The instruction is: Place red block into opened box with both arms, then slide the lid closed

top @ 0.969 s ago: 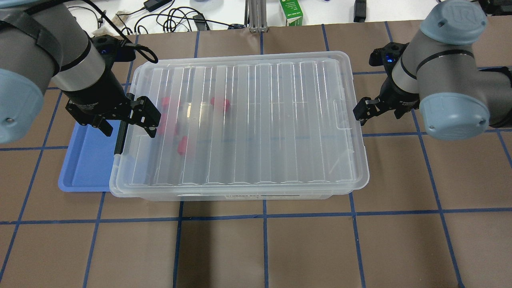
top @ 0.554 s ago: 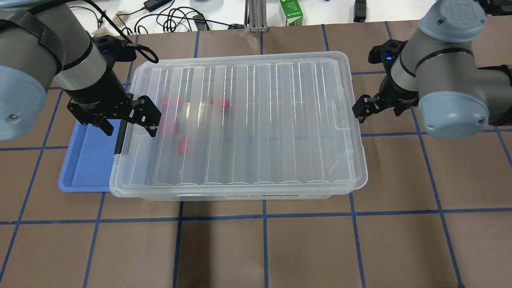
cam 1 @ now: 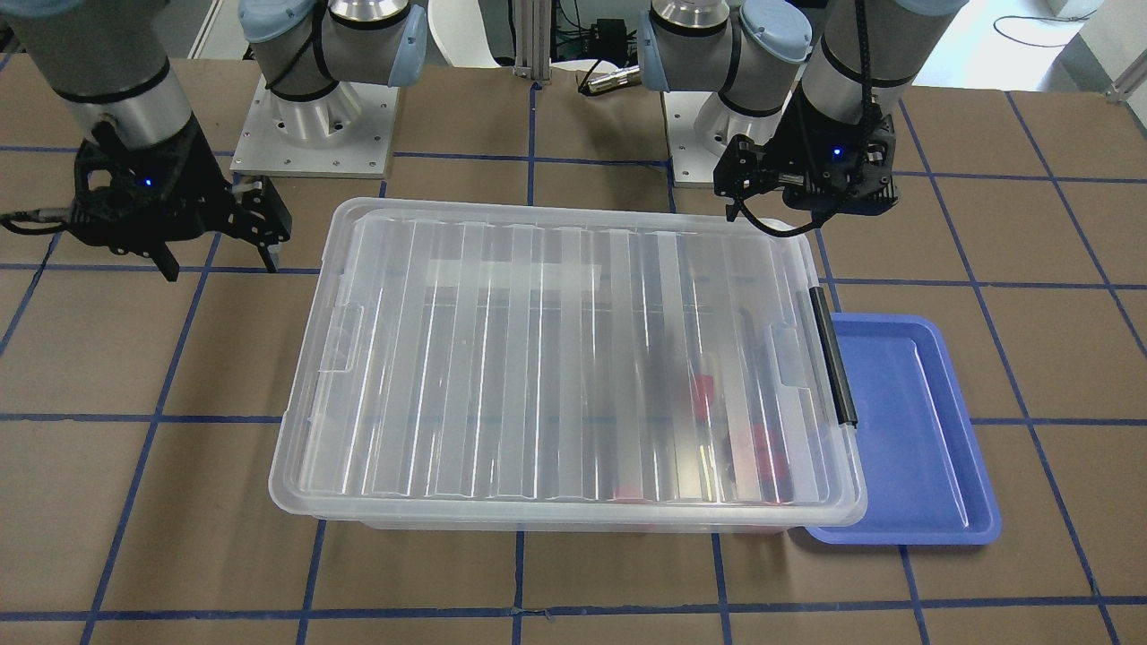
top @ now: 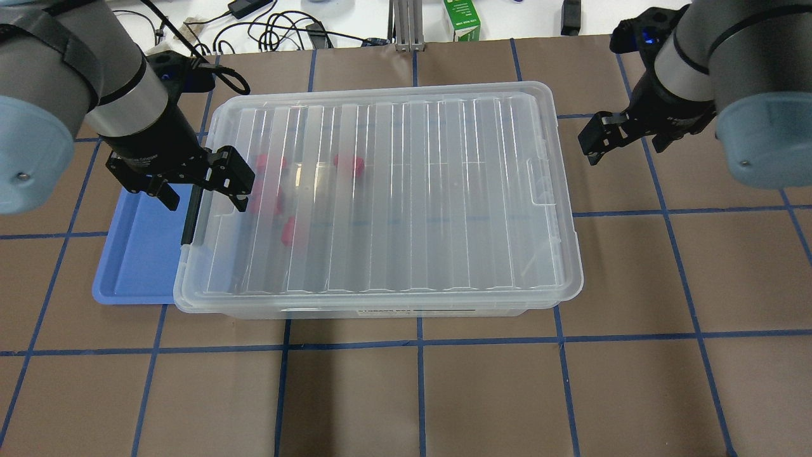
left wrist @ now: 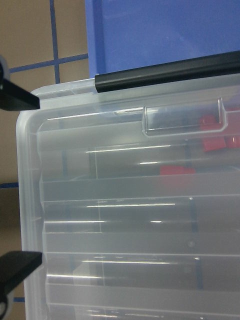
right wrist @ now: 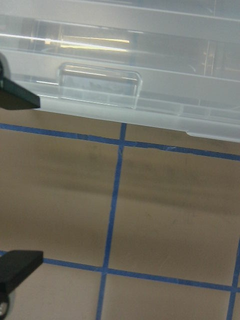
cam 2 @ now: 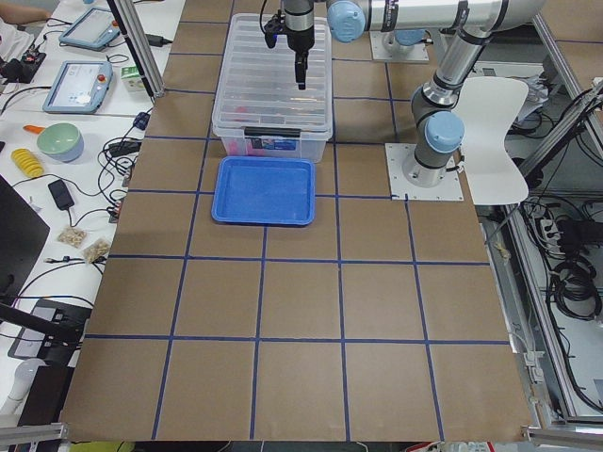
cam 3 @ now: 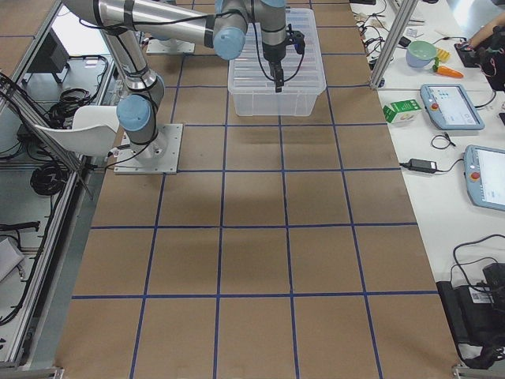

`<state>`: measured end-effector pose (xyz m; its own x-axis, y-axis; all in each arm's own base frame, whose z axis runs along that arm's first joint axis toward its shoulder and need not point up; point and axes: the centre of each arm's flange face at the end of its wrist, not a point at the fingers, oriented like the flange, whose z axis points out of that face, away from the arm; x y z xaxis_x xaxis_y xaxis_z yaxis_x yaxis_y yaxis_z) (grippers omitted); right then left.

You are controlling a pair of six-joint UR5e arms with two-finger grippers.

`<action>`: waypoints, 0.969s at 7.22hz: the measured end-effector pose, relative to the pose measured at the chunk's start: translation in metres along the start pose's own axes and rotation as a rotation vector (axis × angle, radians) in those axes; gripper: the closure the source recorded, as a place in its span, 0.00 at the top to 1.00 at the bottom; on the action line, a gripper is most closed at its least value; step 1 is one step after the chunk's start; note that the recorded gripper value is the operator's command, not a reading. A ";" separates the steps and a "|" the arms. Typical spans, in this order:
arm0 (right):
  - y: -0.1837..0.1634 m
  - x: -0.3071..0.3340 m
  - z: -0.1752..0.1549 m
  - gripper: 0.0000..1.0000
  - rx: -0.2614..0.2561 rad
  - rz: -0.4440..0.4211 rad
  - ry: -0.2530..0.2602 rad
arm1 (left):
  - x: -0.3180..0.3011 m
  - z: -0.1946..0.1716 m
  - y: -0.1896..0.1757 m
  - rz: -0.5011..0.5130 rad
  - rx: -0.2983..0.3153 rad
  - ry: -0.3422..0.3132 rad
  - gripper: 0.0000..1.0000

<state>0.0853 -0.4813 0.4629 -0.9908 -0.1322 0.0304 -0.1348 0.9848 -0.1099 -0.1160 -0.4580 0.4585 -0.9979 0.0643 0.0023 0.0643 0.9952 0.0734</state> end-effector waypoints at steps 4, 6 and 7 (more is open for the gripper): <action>0.023 -0.033 -0.083 1.00 -0.063 0.107 -0.009 | -0.001 0.000 -0.002 -0.002 0.003 0.000 1.00; 0.021 -0.036 -0.071 1.00 -0.098 0.123 0.005 | -0.002 0.000 -0.002 0.002 0.002 0.001 1.00; 0.021 -0.037 -0.070 1.00 -0.102 0.130 0.006 | -0.003 0.001 -0.002 0.006 0.000 0.002 1.00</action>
<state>0.1200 -0.4483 0.5288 -0.9996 -0.0025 0.0287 -0.0029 0.9999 -0.0123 -0.1136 -0.4602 0.4572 -0.9976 0.0697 0.0047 0.0699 0.9948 0.0734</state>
